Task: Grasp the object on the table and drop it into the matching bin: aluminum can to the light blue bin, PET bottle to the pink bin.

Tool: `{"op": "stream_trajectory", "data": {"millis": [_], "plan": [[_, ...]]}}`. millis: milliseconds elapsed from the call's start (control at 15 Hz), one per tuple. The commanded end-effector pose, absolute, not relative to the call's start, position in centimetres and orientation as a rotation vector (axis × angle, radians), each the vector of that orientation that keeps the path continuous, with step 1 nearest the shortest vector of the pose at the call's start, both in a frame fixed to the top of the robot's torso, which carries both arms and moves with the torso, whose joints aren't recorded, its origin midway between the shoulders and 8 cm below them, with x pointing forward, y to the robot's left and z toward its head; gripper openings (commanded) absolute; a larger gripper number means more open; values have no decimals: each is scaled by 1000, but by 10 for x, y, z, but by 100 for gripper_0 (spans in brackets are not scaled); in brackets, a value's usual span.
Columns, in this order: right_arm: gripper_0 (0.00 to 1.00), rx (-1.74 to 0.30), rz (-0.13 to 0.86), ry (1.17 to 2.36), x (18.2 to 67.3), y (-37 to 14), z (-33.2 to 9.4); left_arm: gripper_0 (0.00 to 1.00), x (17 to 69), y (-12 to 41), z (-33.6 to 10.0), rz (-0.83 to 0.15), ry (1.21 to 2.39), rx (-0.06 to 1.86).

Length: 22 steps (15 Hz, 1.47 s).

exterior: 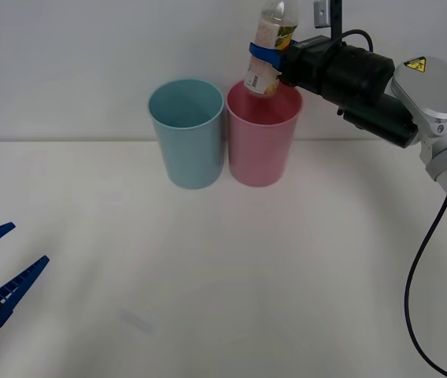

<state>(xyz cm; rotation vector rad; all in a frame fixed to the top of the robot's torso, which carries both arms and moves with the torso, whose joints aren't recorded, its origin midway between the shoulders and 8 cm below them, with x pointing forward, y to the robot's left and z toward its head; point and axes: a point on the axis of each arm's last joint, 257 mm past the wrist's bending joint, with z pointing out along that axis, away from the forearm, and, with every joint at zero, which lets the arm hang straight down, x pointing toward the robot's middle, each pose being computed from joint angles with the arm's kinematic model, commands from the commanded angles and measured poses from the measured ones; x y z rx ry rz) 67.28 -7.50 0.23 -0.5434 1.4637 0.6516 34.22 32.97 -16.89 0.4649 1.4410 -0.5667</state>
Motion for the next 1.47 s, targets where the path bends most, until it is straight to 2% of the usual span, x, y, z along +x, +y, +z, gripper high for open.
{"op": "stream_trajectory", "data": {"millis": [67, 867, 1267, 1467], "plan": [[100, -544, 651, 1462, 673, -75, 3, 100, 342, 330, -169, -567, 1441, 465], [100, -539, 649, 1439, 668, -84, 6, 100, 342, 330, -169, -567, 1441, 465], [100, -533, 620, 1384, 628, -130, 3, 100, 342, 330, -169, -567, 1441, 465], [100, -518, 585, 1386, 601, -166, -14, 100, 342, 330, -169, -567, 1441, 465]]}}
